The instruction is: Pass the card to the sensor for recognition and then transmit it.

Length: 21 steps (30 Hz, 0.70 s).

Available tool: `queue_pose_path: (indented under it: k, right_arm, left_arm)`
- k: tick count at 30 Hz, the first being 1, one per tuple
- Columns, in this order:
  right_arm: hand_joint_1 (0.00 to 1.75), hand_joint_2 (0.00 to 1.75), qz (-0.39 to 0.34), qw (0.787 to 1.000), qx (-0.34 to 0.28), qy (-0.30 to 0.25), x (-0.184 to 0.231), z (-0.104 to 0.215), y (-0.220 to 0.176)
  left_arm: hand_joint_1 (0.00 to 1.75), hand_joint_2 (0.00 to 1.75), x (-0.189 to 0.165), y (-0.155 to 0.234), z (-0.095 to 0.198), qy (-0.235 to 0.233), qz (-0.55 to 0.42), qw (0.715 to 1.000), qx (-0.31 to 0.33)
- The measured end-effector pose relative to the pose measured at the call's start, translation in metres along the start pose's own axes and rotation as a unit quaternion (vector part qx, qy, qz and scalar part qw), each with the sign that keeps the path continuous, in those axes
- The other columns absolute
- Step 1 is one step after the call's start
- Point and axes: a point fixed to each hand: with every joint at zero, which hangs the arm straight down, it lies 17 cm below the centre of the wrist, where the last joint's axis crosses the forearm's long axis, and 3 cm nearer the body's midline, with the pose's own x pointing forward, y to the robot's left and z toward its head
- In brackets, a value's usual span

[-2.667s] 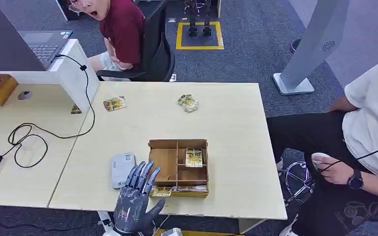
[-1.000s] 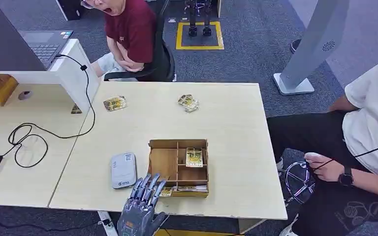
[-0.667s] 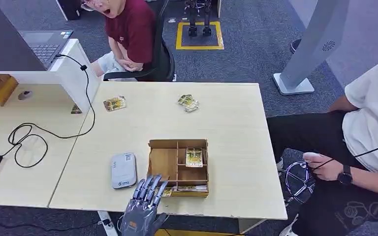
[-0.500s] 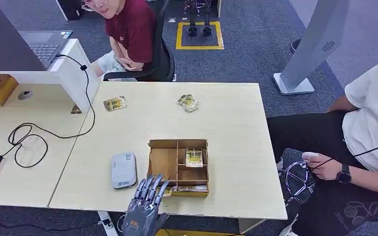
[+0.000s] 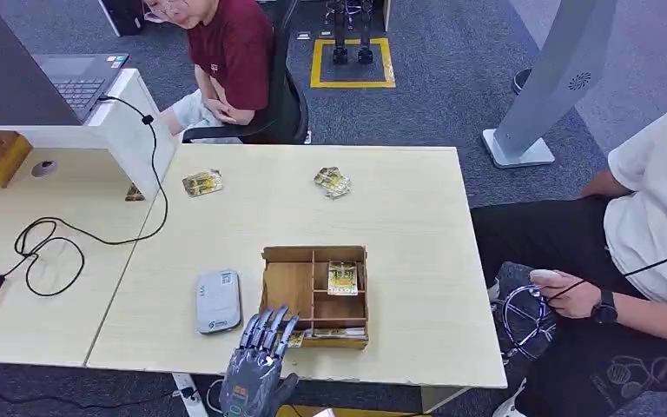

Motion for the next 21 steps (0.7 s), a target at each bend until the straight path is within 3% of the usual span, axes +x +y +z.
queue_pose_path:
  k: [9, 10, 11, 21]
  right_arm:
    - [0.00, 0.00, 0.000, 1.000, 0.000, 0.002, -0.001, 0.000, 0.000]
    - [0.00, 0.00, 0.000, 1.000, 0.000, 0.002, 0.000, 0.000, 0.000]
    - [0.00, 0.00, 0.000, 1.000, 0.000, 0.002, 0.000, 0.000, 0.000]
    - [0.00, 0.00, -0.001, 1.000, 0.000, 0.002, -0.001, 0.000, 0.000]
  left_arm:
    - [0.00, 1.75, -0.001, -0.002, -0.003, 0.006, 0.007, 1.000, -0.002]
    - [0.45, 1.75, -0.003, -0.003, -0.005, 0.010, 0.011, 1.000, -0.003]
    - [1.75, 1.75, -0.005, -0.002, -0.008, 0.016, 0.017, 1.000, -0.002]
    - [1.75, 1.75, -0.009, 0.003, -0.020, 0.023, 0.029, 0.999, 0.008]
